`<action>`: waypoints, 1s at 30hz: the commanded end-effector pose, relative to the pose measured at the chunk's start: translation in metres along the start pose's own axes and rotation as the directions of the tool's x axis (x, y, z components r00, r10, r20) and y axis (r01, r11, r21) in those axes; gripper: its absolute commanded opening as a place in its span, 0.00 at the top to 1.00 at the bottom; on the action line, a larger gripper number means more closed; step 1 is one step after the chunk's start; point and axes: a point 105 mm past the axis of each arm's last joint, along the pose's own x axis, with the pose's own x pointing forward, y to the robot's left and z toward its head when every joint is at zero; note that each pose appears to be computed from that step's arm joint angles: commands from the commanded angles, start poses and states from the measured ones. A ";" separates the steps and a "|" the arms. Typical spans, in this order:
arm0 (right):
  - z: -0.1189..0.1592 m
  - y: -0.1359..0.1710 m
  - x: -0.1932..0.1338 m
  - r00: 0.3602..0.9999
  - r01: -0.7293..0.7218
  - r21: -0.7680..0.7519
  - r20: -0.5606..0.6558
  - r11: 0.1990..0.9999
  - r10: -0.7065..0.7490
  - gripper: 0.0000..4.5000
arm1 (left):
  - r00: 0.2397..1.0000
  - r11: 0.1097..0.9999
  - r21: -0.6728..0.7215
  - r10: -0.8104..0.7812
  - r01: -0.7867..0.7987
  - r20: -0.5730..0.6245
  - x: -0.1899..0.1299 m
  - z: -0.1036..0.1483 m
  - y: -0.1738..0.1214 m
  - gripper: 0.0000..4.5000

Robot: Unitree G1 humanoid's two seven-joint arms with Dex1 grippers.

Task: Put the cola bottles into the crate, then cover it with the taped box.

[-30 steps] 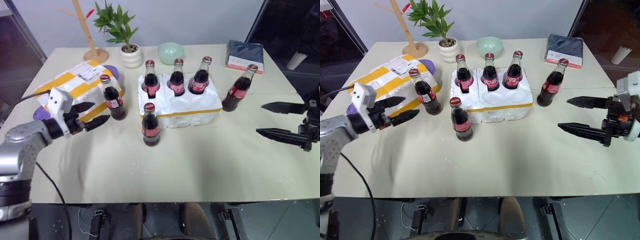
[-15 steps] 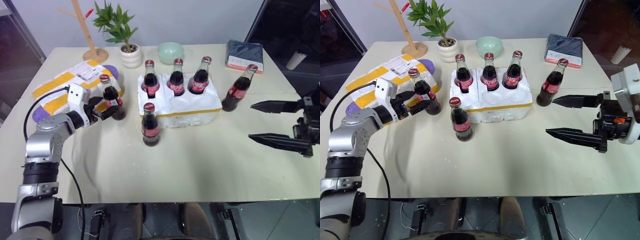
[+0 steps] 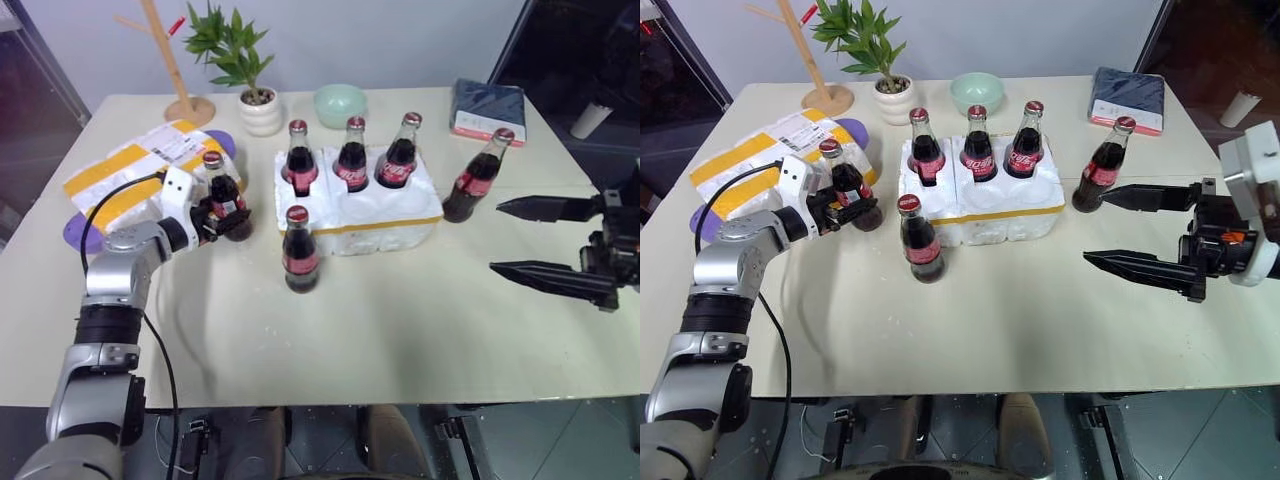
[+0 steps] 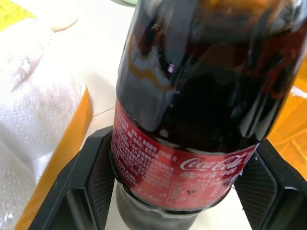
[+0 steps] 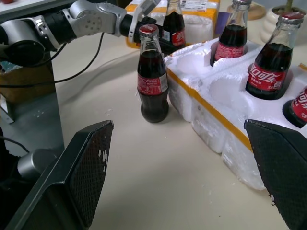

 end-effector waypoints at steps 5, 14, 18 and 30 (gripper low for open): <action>0.003 0.005 0.000 1.000 0.018 -0.022 0.020 1.000 -0.017 0.00 | 0.973 0.980 0.037 -0.200 0.197 0.114 -0.012 0.066 -0.008 0.38; 0.000 0.010 -0.007 0.995 0.093 -0.005 0.023 0.996 -0.093 0.00 | 0.742 0.749 0.076 -0.663 0.659 0.101 -0.015 0.137 -0.074 0.38; -0.002 0.015 -0.010 0.990 0.136 0.001 0.031 0.991 -0.136 0.00 | 0.684 0.691 0.152 -0.722 0.707 0.105 0.012 0.153 -0.099 0.38; -0.003 0.027 -0.019 0.974 0.224 0.013 0.039 0.974 -0.224 0.00 | 0.634 0.623 0.243 -0.772 0.743 0.041 0.082 0.134 -0.144 0.38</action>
